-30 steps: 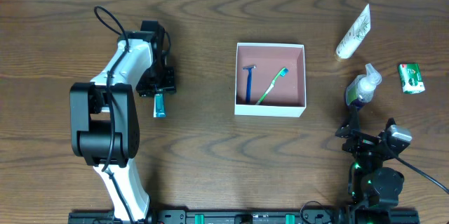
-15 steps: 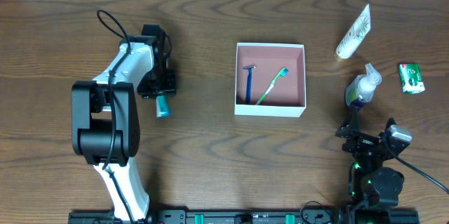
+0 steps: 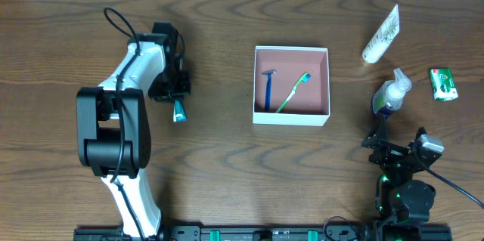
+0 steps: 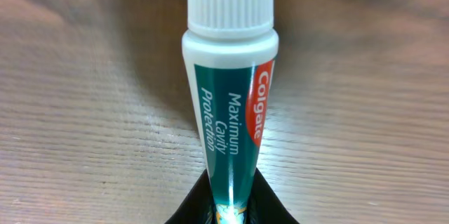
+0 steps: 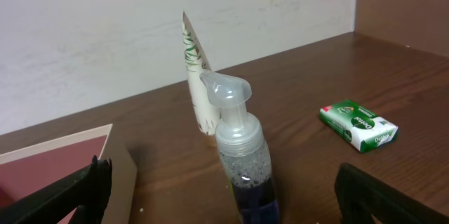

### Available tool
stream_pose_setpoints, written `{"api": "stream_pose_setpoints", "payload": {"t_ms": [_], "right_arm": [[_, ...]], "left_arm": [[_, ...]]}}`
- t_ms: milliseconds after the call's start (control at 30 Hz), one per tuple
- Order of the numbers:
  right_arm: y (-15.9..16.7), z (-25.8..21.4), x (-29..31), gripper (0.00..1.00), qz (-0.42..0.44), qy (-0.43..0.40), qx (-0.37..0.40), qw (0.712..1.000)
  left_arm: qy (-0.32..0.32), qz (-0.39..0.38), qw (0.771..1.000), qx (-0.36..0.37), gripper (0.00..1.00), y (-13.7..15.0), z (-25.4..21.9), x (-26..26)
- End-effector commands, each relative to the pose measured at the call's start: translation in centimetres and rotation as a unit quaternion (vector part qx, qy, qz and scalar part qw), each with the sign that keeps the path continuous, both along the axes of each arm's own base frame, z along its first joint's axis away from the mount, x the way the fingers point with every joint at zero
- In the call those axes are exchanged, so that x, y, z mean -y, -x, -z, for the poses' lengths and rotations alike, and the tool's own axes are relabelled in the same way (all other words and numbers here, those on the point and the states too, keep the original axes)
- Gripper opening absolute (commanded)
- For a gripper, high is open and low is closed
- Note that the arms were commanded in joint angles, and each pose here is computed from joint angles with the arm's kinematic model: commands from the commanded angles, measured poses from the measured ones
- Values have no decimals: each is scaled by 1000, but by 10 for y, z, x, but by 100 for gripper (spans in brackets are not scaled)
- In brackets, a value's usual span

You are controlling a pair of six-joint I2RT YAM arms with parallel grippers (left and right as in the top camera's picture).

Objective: Pack container
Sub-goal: 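Carry the toothpaste tube with the left gripper into the box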

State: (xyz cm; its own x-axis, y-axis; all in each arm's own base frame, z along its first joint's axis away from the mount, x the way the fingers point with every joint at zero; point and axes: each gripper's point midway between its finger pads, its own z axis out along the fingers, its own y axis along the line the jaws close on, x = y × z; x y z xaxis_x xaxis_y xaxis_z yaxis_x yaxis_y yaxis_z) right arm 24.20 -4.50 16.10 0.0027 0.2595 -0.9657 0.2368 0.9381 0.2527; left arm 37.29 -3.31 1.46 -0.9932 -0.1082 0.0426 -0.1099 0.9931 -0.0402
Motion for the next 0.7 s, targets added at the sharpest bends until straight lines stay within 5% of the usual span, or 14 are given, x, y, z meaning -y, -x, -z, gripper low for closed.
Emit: {"api": "stream_pose_setpoints", "payload": {"t_ms": [0,400,667], "right_arm": [[0,1,-3,99,-5,8,-2,1000],[0,1,-3,99,-5,8,-2,1000],[0,1,-3,99,-5,8,-2,1000]], "left_arm": [[15,1,999,50,13,-24,-37,10],[135,113,963,204,13,-42,-186,165],[141,137,961,193,13,-19,-175,233]]}}
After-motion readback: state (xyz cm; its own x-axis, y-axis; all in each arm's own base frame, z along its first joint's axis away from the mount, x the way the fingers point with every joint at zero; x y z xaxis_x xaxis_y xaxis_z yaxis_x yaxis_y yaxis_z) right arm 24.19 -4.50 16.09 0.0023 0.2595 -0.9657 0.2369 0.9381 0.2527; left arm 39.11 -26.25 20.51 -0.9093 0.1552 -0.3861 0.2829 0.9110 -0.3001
